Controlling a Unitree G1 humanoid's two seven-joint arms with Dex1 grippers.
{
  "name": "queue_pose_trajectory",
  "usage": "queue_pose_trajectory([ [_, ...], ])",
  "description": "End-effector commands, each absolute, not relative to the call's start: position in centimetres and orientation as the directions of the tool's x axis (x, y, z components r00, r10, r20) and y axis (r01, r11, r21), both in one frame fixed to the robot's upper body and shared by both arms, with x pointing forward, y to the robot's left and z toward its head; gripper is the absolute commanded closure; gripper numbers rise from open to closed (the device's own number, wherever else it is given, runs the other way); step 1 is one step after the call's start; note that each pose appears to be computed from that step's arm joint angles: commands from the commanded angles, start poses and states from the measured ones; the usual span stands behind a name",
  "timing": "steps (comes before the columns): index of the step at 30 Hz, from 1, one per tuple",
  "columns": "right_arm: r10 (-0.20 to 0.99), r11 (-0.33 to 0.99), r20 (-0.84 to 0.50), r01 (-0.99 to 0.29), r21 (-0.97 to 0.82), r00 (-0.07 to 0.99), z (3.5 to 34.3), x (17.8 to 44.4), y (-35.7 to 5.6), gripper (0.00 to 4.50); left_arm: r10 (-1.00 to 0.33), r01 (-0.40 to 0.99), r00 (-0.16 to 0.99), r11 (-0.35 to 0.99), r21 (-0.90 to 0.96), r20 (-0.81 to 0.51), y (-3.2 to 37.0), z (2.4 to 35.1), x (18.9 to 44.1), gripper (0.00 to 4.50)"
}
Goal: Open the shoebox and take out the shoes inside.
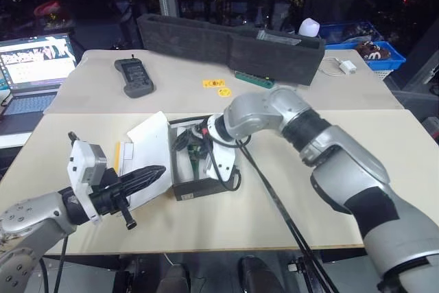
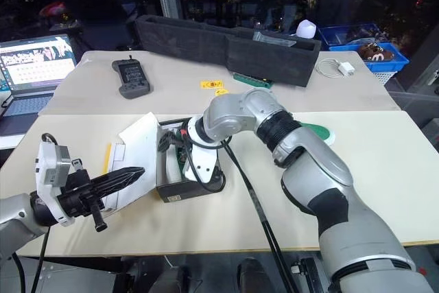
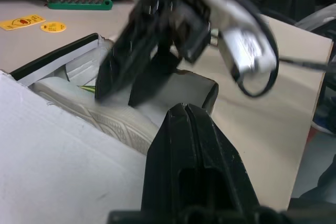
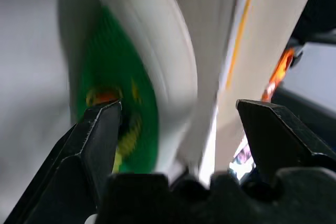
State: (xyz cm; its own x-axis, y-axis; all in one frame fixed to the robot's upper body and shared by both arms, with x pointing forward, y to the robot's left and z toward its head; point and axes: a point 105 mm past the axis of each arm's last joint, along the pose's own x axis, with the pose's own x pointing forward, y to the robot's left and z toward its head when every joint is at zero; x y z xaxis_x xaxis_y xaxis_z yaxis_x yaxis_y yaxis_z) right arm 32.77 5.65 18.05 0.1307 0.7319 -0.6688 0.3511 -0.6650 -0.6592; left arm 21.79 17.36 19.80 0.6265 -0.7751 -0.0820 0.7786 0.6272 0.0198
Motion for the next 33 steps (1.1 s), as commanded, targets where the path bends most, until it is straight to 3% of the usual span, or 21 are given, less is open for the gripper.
queue_pose_trajectory([
  [1,0.743,-0.645,-0.658,0.395,-0.655,0.122,18.0,32.4,6.2,0.35,-0.783,0.786,0.618,0.616,0.052,-0.07,17.0,20.6,21.4,4.5],
  [9,0.761,-0.633,-0.642,0.323,-0.704,0.093,17.2,32.4,6.4,0.35,-0.781,0.785,0.62,0.618,0.051,-0.07,17.0,20.7,21.5,4.5],
  [10,0.764,-0.631,-0.639,0.318,-0.708,0.092,17.2,32.4,6.4,0.87,-0.781,0.784,0.62,0.618,0.05,-0.07,16.9,20.7,21.5,4.5],
  [12,0.769,-0.625,-0.632,0.313,-0.715,0.092,17.4,32.5,6.4,1.31,-0.781,0.784,0.62,0.618,0.049,-0.07,16.9,20.7,21.5,4.5],
  [18,0.792,-0.599,-0.604,0.315,-0.736,0.092,17.8,32.4,6.6,3.48,-0.786,0.789,0.615,0.613,0.046,-0.07,16.8,20.7,21.7,4.5],
  [20,0.805,-0.583,-0.585,0.314,-0.75,0.096,18.2,32.5,6.7,3.89,-0.786,0.789,0.614,0.613,0.046,-0.069,16.8,20.7,21.7,4.5],
  [22,0.831,-0.548,-0.549,0.312,-0.776,0.096,18.9,32.5,6.9,3.93,-0.787,0.79,0.614,0.612,0.046,-0.069,16.7,20.7,21.8,4.5],
  [26,0.928,-0.359,-0.371,0.324,-0.875,0.025,22.8,31.6,7.4,3.93,-0.789,0.792,0.61,0.608,0.047,-0.071,16.7,20.6,21.9,4.5],
  [33,0.951,-0.289,-0.308,0.339,-0.895,-0.004,24.7,31.2,6.1,3.93,-0.792,0.795,0.606,0.604,0.048,-0.073,16.7,20.5,22.0,4.5],
])
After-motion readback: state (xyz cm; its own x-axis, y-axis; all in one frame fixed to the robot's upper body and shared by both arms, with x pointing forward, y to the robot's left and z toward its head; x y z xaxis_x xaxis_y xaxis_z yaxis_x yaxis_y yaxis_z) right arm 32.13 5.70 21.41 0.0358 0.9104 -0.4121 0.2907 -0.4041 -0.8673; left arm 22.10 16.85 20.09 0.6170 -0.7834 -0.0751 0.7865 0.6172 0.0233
